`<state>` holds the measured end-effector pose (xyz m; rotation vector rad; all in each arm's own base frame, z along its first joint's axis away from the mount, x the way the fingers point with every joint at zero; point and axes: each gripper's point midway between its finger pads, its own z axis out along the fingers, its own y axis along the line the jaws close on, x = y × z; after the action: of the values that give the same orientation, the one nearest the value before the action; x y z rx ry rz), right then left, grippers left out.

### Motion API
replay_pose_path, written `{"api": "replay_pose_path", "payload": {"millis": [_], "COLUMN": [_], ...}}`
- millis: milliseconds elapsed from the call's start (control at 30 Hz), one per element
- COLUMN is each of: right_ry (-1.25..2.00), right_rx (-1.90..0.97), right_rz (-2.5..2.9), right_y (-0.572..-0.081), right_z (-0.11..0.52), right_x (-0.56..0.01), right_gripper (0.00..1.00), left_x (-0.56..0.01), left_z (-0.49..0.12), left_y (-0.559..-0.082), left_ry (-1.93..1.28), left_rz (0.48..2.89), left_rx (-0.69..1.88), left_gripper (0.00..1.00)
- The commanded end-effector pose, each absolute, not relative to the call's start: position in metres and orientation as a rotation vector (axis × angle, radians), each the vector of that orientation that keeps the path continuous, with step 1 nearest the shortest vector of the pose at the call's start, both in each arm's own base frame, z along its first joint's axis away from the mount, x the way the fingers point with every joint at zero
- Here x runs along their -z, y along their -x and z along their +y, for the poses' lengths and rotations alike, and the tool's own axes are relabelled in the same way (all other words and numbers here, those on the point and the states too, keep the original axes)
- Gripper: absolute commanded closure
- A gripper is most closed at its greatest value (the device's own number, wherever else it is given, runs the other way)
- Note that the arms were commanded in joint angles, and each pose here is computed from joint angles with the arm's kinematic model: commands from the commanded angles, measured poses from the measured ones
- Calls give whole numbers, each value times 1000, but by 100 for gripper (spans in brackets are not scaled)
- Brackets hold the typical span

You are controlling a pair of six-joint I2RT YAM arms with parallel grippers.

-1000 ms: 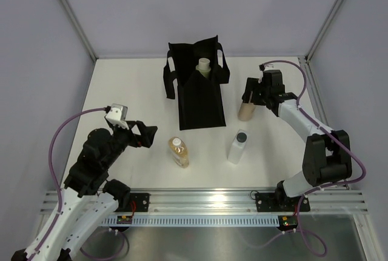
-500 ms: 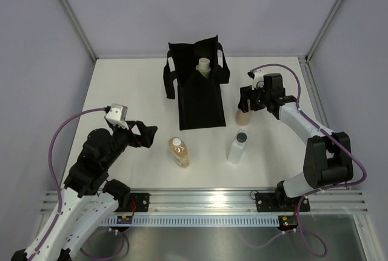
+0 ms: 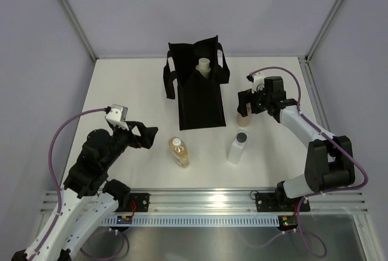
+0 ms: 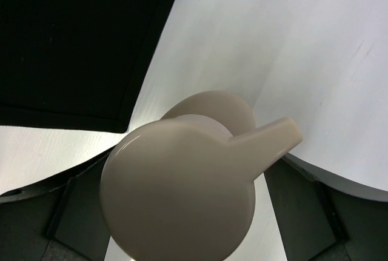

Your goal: Place the personal care products into the canvas bag

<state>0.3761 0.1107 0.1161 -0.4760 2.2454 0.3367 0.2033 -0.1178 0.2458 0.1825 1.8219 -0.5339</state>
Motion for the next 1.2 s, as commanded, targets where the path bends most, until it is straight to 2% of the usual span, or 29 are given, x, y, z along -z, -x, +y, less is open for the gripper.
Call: {"api": "replay_pose_path", "payload": {"millis": [0,100,200,233,333,367,400,467,800,867,900,933,1000,1033,1100,1133,1167], "right_ry": [473,449,432,432,461,469,483,509,616,617,627,624,629,632,639,637,633], "right_rx": [-339,-345,-334,-331,-340,-339,-337,-322,-373,-393,-411,-422,-467,-502,-556,-604,-630], "right_rz": [2229,2244,2262,2264,2229,2210,2181,2086,1771,1686,1675,1585,1589,1529,1554,1478,1463], "right_y": [-383,-384,-383,-381,-374,-373,-373,-374,-377,-379,-383,-376,-392,-383,-405,-392,-395], "right_z": [111,111,108,108,109,109,110,110,131,138,144,148,163,173,193,204,211], "right_x": [-121,-119,-119,-120,-134,-142,-152,-191,-348,-395,-401,-442,-450,-487,-488,-527,-536], "right_gripper": [1,7,25,37,56,73,84,100,100,100,100,100,100,100,100,100,100], "left_x": [-255,-255,-255,-256,-256,-256,-256,-255,-253,-252,-252,-252,-251,-251,-250,-250,-250], "left_z": [-121,-121,-121,-121,-121,-121,-121,-122,-121,-121,-121,-121,-121,-121,-123,-123,-124], "left_y": [-204,-203,-203,-203,-203,-202,-202,-202,-205,-206,-207,-207,-207,-208,-209,-210,-210], "left_ry": [-196,-196,-196,-196,-198,-198,-198,-201,-200,-198,-197,-198,-202,-201,-206,-207,-209], "left_rz": [1773,1771,1768,1767,1765,1765,1765,1766,1781,1782,1784,1785,1789,1789,1795,1795,1798], "left_rx": [559,556,558,559,562,562,564,567,549,544,542,541,541,540,541,541,543], "left_gripper": [1,1,1,1,1,1,1,1,1,1,1,1,1,1,1,1,1]}}
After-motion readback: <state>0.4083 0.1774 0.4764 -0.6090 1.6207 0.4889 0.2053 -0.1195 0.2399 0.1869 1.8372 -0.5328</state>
